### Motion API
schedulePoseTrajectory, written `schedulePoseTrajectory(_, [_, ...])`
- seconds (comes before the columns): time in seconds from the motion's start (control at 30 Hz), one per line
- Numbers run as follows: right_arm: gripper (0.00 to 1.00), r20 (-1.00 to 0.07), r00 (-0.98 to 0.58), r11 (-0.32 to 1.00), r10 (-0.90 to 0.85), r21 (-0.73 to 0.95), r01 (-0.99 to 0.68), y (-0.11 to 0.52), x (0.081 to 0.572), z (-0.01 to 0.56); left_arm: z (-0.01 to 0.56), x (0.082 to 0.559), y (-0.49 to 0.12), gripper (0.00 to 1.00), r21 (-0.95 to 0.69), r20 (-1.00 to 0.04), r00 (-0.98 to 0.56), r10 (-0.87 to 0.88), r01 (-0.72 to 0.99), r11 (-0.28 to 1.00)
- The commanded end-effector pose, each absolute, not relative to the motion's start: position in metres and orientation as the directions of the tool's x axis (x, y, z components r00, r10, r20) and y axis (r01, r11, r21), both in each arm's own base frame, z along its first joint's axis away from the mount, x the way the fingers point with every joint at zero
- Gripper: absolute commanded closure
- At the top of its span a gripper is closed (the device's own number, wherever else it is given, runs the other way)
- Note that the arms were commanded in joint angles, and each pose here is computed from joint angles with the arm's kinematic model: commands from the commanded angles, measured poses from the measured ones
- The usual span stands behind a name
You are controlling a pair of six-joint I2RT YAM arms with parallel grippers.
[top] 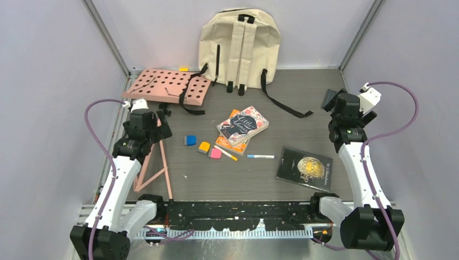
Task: Pack the student bag
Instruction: Adjust the student bag at the center of the board.
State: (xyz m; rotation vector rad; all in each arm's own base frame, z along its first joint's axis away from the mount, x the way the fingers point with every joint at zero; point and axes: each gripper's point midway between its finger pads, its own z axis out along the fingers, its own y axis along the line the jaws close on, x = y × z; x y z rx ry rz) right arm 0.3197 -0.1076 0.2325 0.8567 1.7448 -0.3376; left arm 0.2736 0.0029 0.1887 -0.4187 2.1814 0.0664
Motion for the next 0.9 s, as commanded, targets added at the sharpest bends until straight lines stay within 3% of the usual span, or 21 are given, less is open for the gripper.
schedulePoseTrajectory(0.0, [0.00, -0.912, -0.128, 0.690, 0.389, 0.196, 0.697, -0.107, 0.326, 0.250, 0.200, 0.275, 0.006, 0.02, -0.083, -0.791, -0.551, -0.268, -0.337, 0.938])
schedulePoseTrajectory(0.37, [0.00, -0.892, -0.228, 0.722, 0.391, 0.143, 0.677, -0.102, 0.338, 0.237, 0.214, 0.294, -0.009, 0.02, -0.139, -0.810, -0.526, -0.259, -0.257, 0.956])
schedulePoseTrajectory(0.57, [0.04, -0.838, -0.345, 0.852, 0.423, 0.237, 0.467, -0.056, 0.374, 0.228, 0.218, 0.300, -0.036, 0.01, -0.232, -0.787, -0.550, -0.279, -0.155, 0.960])
schedulePoseTrajectory(0.87, [0.05, -0.765, -0.501, 0.914, 0.404, 0.328, 0.237, 0.019, 0.434, 0.215, 0.229, 0.301, -0.071, 0.01, -0.426, -0.734, -0.556, -0.390, -0.071, 0.902])
